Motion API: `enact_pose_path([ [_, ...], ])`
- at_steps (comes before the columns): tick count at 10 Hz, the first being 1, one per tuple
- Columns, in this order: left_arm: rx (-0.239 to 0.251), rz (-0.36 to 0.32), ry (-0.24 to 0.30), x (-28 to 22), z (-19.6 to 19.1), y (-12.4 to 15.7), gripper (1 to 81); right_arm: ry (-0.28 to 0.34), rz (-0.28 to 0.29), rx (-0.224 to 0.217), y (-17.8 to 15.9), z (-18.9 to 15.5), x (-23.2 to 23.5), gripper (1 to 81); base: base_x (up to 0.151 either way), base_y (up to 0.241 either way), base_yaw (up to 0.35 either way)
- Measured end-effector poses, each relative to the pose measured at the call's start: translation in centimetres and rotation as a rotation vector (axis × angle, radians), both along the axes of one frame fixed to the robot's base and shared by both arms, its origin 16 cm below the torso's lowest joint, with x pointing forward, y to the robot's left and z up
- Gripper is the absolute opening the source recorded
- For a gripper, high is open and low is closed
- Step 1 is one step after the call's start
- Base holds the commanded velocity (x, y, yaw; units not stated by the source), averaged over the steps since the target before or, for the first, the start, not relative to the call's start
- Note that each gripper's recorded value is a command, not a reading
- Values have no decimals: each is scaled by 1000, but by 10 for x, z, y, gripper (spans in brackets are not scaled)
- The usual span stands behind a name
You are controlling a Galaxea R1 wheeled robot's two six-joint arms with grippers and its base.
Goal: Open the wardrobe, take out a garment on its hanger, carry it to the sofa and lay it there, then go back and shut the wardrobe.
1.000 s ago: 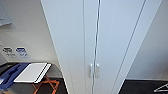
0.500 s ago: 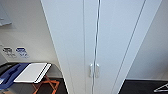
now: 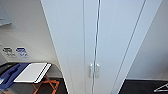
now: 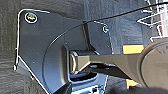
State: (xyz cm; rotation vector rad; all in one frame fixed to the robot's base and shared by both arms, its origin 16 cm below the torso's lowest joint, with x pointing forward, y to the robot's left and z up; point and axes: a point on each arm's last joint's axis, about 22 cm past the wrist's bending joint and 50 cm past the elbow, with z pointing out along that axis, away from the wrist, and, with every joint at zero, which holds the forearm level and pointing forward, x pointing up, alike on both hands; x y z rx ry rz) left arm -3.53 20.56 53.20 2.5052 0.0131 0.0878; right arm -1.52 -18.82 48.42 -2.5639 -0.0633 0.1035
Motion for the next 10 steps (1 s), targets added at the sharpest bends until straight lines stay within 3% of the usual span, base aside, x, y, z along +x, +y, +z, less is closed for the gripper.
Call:
enact_pose_path([
  [7, -102, 3, -112, 79, 70, 11, 811, -79, -6, 180, 12, 83, 79, 811, 0, 0, 0],
  [10, -120, -2, -163, 112, 101, 26, 811, -130, -3, 228, 9, 117, 116, 811, 0, 0, 0],
])
